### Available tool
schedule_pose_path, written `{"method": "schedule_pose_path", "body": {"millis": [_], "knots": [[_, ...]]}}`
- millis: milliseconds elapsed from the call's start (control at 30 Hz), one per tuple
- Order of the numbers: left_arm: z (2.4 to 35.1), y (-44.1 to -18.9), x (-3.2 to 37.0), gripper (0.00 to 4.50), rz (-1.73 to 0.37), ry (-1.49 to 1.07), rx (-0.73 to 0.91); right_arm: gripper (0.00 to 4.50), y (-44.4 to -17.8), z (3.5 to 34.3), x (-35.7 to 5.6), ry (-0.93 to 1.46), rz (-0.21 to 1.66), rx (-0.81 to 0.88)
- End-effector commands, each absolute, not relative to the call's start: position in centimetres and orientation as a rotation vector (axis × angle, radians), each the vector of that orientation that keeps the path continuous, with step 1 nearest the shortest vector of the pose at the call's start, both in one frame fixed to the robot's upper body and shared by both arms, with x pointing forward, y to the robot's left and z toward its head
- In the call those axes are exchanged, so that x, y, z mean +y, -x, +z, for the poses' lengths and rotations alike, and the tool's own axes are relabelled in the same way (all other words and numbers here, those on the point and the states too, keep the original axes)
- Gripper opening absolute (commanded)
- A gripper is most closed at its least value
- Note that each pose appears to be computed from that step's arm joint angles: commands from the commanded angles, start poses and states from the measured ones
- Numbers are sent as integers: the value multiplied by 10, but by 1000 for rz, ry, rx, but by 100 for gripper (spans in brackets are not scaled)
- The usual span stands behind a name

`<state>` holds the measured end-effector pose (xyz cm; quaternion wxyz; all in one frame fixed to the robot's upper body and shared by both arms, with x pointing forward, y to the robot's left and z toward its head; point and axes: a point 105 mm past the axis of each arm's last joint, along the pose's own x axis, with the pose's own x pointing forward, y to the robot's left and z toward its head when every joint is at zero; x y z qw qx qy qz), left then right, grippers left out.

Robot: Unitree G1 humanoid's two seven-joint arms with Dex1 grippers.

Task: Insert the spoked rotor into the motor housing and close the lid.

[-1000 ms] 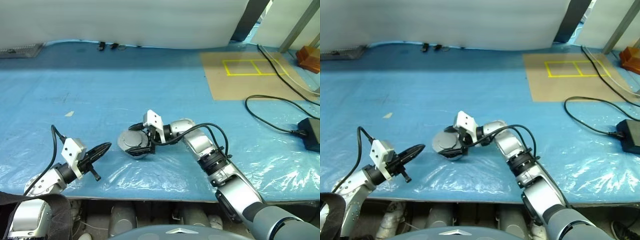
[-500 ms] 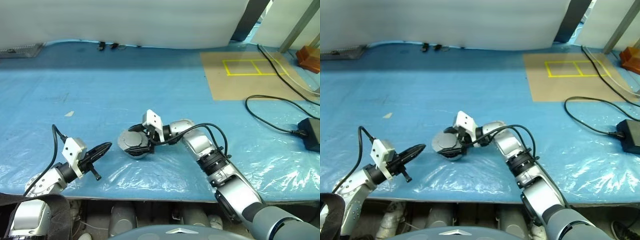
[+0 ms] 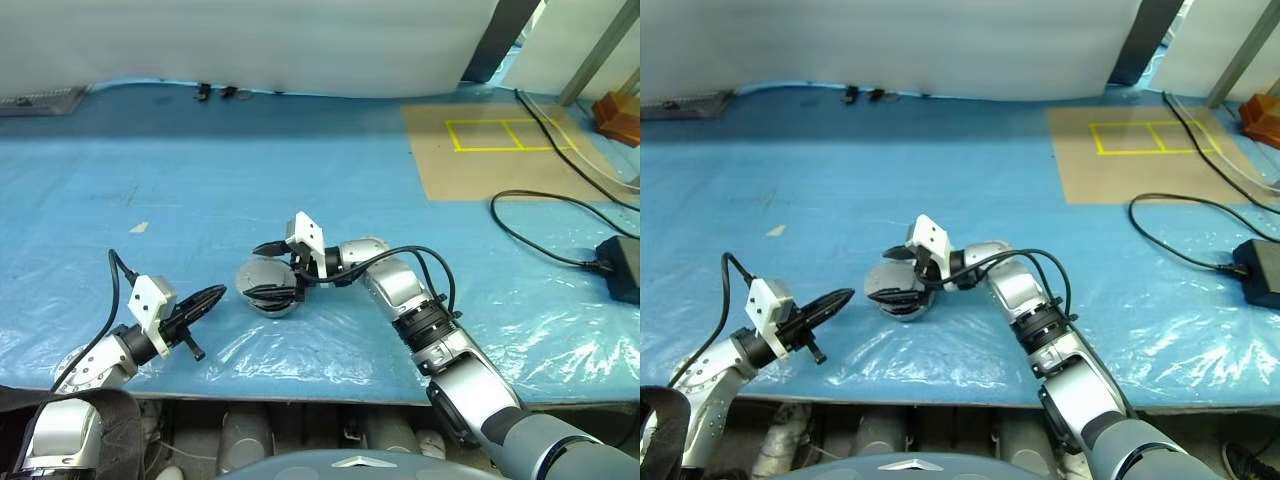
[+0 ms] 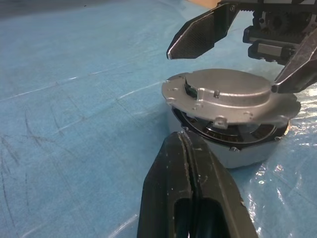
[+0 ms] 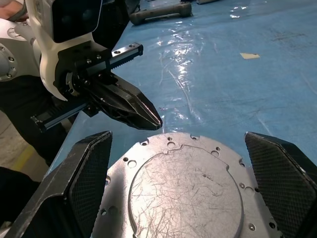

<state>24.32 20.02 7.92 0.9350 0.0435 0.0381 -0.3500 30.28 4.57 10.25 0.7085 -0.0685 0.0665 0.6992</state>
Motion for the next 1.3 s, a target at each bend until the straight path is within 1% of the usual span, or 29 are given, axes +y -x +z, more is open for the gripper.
{"method": "schedule_pose_path", "body": {"millis": [33,200,300,367,400,633,767,900,1300], "knots": [[88,-244,196,0,-726,-101,47,445,-302,102,50,214,1565,139],[89,-244,195,0,-727,-101,45,445,-299,91,48,250,1574,177],[91,-243,194,0,-726,-102,44,390,-301,87,48,264,1556,186],[91,-243,195,0,-724,-102,42,322,-303,88,48,271,1551,182],[92,-243,195,0,-723,-103,42,297,-303,89,48,272,1550,179],[93,-244,195,0,-721,-103,41,298,-305,102,45,273,1567,138],[92,-244,193,0,-723,-100,42,298,-310,109,43,337,1570,122],[92,-245,193,0,-723,-98,42,298,-313,105,41,418,1559,138],[91,-244,192,0,-723,-95,42,298,-309,84,35,511,1574,216]]}}
